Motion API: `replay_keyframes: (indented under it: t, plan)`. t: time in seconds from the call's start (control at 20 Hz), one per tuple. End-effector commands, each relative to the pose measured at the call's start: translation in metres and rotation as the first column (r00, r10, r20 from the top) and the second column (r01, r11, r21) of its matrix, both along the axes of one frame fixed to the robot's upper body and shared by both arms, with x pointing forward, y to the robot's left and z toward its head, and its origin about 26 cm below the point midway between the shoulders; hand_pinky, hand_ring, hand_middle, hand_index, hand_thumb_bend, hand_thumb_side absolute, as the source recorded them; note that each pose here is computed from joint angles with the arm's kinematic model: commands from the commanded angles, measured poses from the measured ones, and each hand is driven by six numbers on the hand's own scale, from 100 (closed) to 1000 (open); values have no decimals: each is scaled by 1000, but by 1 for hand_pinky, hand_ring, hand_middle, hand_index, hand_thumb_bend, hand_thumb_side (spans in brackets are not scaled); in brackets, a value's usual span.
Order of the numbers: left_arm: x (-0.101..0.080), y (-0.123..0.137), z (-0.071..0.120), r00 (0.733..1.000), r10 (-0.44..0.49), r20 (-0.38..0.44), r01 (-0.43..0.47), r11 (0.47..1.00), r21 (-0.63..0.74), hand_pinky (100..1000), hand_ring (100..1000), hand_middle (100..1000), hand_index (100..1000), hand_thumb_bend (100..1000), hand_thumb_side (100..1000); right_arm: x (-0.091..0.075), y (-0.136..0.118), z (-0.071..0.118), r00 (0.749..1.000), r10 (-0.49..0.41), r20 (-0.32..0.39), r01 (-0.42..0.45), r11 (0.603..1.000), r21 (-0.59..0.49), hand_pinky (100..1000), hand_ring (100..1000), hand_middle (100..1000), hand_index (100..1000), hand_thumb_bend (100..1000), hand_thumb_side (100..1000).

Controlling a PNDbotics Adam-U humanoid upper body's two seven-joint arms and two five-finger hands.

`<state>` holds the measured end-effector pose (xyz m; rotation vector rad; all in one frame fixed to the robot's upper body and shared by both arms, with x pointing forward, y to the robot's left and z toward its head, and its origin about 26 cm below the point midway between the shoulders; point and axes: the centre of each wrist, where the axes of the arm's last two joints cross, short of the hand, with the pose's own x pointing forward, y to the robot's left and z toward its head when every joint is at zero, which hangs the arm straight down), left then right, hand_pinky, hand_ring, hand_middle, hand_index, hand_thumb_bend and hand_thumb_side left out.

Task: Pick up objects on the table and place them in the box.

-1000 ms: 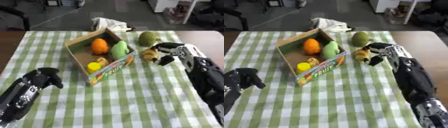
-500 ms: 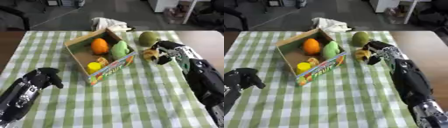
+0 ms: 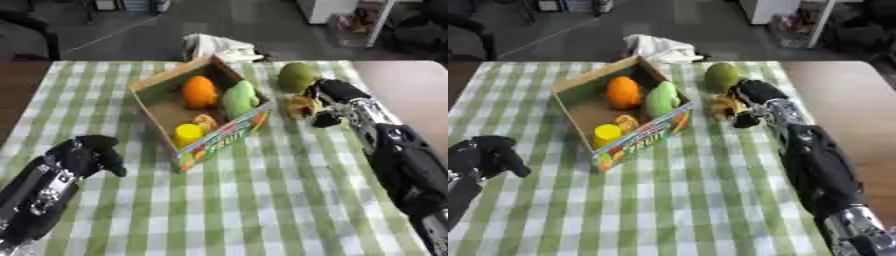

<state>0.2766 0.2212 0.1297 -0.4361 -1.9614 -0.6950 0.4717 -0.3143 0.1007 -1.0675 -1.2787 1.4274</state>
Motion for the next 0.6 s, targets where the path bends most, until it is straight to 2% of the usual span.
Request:
replay_keyframes:
  t: [0.05,0.25,0.6]
  plan:
    - [-1,2,7,1000,2,23,-2,1000,3,670,571,558,779,100,745,4,-1,13,999,3,55,-4,1000,5,700,511,164,277,100,232]
    - [-1,2,7,1000,4,23,-4,1000,1,670,571,558,780,100,746,5,2,23,995,31,99,-39,996,79,691,494,150,272,100,209]
    - [-1,2,7,1000,0,23,0,1000,-1,670,571,558,780,100,744,8,19,71,959,138,247,-184,967,174,687,480,139,268,100,198]
